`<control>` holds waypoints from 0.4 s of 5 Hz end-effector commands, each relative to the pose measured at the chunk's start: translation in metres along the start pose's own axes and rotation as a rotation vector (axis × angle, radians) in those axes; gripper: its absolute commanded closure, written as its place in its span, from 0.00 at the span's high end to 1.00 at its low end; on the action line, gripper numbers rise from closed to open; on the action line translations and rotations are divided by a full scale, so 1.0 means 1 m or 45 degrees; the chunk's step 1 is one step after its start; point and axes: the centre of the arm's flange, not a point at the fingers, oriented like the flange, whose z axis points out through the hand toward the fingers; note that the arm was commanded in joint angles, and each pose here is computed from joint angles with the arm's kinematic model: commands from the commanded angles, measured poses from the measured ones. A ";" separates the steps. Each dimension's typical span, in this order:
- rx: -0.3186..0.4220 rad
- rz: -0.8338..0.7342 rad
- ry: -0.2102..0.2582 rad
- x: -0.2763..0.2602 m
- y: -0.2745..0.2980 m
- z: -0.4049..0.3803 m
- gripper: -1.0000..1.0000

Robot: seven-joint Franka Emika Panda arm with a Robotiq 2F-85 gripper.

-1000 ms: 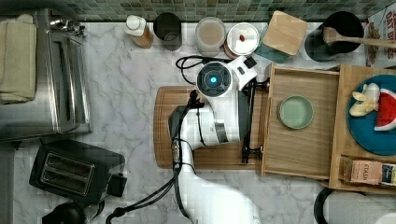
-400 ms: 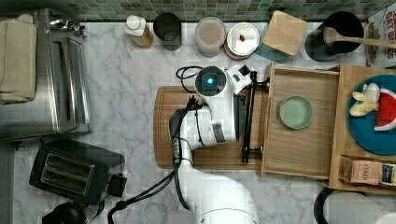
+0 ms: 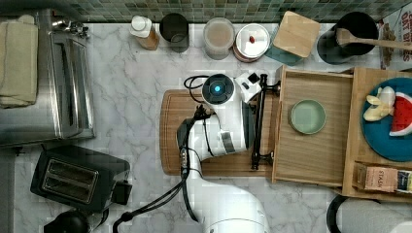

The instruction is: Close the drawer.

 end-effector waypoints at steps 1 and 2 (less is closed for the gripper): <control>0.005 -0.048 0.083 -0.007 0.077 -0.013 0.00; 0.015 -0.053 0.074 -0.013 0.111 -0.006 0.00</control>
